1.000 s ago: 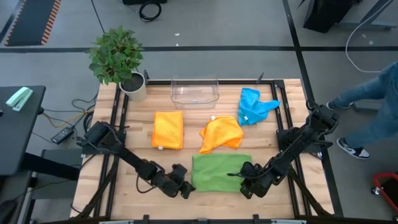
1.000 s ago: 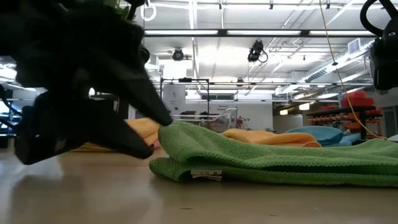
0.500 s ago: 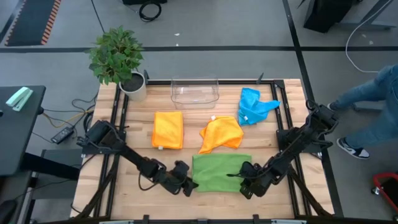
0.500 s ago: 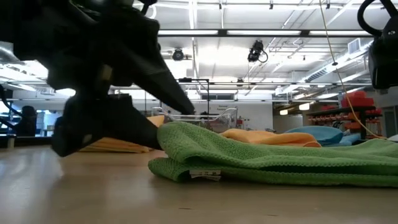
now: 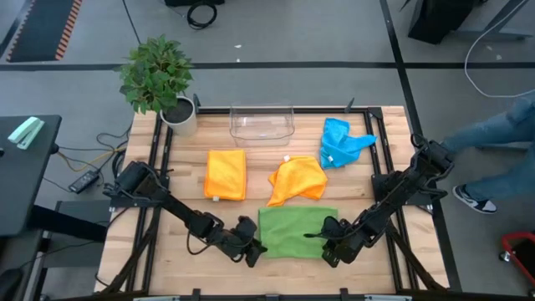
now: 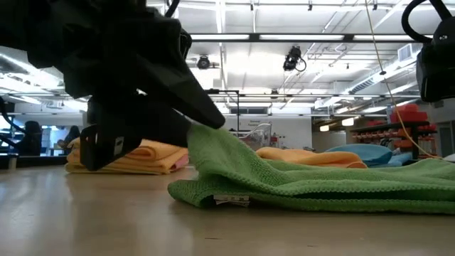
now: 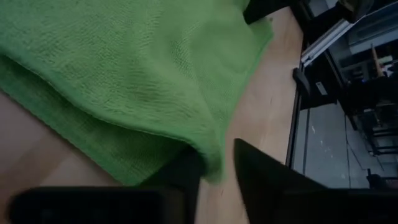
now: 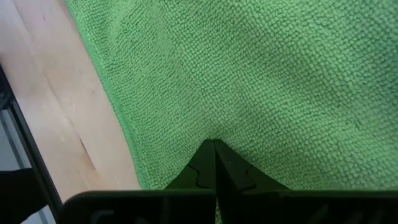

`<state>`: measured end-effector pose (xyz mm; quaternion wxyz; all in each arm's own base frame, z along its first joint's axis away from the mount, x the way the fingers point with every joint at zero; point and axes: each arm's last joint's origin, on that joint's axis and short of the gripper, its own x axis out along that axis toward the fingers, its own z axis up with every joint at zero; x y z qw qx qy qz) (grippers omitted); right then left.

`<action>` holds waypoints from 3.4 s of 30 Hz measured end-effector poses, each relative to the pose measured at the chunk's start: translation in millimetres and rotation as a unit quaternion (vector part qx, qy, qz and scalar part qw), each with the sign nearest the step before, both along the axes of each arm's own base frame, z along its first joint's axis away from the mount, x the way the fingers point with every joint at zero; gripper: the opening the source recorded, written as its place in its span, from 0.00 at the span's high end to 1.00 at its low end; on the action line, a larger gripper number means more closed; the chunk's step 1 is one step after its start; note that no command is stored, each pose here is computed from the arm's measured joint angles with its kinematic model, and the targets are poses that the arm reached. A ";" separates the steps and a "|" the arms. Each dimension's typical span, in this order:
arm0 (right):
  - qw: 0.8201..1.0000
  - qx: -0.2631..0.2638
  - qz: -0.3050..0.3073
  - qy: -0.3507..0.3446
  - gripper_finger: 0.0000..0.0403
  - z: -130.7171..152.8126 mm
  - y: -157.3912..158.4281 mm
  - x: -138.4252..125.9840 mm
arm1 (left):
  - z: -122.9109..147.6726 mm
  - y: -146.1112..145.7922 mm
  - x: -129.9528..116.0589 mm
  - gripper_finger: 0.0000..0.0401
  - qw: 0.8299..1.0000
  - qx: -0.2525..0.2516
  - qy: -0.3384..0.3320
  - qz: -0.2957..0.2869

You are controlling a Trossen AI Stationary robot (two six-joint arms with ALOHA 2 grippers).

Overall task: Fold microfiber towels
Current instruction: Fold the green microfiber cloth

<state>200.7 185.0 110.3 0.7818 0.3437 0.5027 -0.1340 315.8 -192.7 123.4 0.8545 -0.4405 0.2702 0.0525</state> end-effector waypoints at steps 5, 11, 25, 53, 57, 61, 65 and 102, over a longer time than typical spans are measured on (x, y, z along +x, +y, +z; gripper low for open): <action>1.000 0.000 0.001 0.003 1.00 -0.3 0.0 -0.4 | -0.2 -0.5 -0.2 0.97 1.000 0.004 0.002 -0.014; 1.000 0.006 0.008 0.009 1.00 -0.4 1.7 -2.0 | -2.6 -0.2 -1.5 0.93 1.000 0.000 0.019 -0.024; 1.000 0.011 -0.007 0.010 1.00 -0.5 3.5 -4.2 | -11.8 11.1 -2.1 0.91 0.996 -0.030 0.085 0.000; 1.000 0.016 -0.002 0.015 1.00 -0.5 2.7 -3.3 | 27.0 53.7 -25.7 0.49 0.961 -0.072 0.259 -0.071; 1.000 0.018 0.002 0.017 1.00 -0.6 3.1 -3.6 | 53.7 61.3 -29.6 0.54 0.979 -0.017 0.194 -0.054; 1.000 0.014 0.009 0.016 1.00 -0.6 3.0 -3.4 | 61.5 57.2 -21.8 0.59 0.982 0.106 0.102 -0.121; 1.000 0.015 0.010 0.013 1.00 -0.3 3.3 -3.1 | 54.7 58.1 -20.6 0.64 0.934 0.271 0.074 -0.222; 1.000 0.015 0.010 0.011 1.00 -0.2 3.5 -2.9 | 18.2 86.8 -0.5 0.79 0.702 0.571 0.074 -0.419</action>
